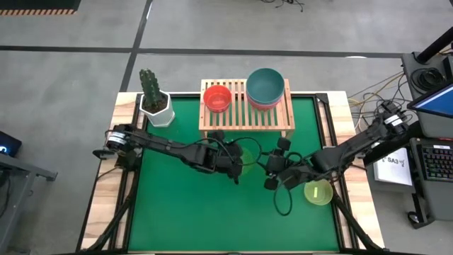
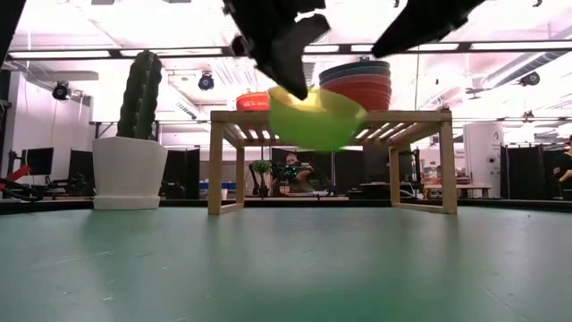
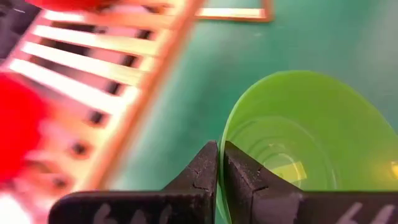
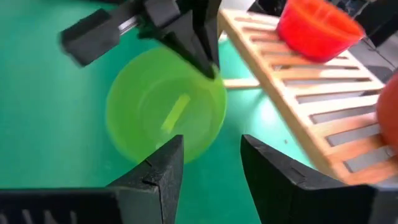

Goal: Place and stack bowls onto a shelf
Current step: Stack the green bowl on top of the light orange bowl on the shelf

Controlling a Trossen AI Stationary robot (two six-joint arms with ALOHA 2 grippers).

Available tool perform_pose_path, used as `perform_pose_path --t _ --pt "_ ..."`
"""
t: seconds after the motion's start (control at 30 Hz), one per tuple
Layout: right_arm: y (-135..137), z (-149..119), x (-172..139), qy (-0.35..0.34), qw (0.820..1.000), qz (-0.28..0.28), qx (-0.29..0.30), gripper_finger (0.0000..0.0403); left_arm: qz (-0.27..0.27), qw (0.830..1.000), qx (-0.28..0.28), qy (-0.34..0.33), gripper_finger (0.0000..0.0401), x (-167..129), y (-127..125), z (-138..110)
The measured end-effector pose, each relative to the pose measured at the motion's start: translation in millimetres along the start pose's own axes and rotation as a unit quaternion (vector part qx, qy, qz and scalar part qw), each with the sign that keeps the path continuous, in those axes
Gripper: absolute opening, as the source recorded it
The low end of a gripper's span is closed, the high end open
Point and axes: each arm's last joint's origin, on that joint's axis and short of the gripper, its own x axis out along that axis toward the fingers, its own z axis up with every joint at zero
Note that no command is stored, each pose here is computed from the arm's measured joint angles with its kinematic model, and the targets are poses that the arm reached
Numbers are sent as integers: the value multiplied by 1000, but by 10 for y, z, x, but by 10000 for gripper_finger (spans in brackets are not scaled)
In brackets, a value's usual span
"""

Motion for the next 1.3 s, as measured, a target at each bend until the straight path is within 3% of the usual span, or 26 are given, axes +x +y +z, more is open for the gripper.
perform_pose_path --t 0.27,0.4,0.57,0.63,0.77,0.87,1.3 --pt "-161 -6 -353 -25 999 30 13 137 99 994 43 18 0 -416 644 312" --pt "-138 -101 -400 -25 999 42 14 134 106 994 19 2 0 -582 1174 493" --pt "-117 -184 -369 -18 999 40 8 133 138 989 -52 -12 0 -702 1949 643" --pt "-115 -180 -367 -19 999 41 9 131 125 988 -90 -12 0 -686 2241 669" --pt "-118 -178 -372 -20 999 41 5 130 28 986 -165 4 0 -483 2667 654" --pt "-119 -178 -372 -20 999 41 5 132 -4 981 -190 27 0 -270 2829 607" --pt "-119 -179 -371 -20 999 40 -5 133 19 980 -190 56 0 -82 2848 517"
